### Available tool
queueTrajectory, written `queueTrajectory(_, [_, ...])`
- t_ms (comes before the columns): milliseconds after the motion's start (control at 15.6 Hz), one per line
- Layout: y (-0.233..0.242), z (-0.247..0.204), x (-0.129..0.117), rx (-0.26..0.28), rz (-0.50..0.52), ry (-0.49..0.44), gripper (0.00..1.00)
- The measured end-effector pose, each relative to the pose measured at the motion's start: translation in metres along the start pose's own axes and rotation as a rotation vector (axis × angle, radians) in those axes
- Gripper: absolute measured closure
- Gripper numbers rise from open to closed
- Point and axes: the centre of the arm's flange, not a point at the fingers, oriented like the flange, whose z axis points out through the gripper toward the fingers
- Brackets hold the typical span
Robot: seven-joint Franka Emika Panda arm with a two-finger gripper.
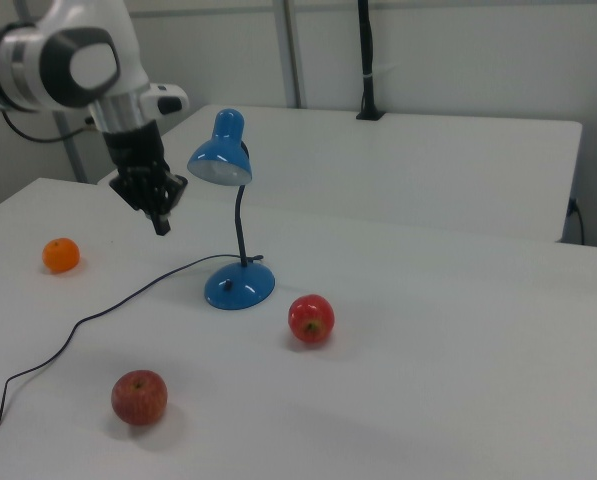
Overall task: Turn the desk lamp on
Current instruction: 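Move the gripper down toward the switch on the blue lamp base, then press down on the lamp base switch with the gripper fingers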
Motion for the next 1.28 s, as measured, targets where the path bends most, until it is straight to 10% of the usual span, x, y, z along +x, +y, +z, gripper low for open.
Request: queueTrajectory(1284, [-0.022,0.171,0.068,0.016,-0.001,0.268,0.99])
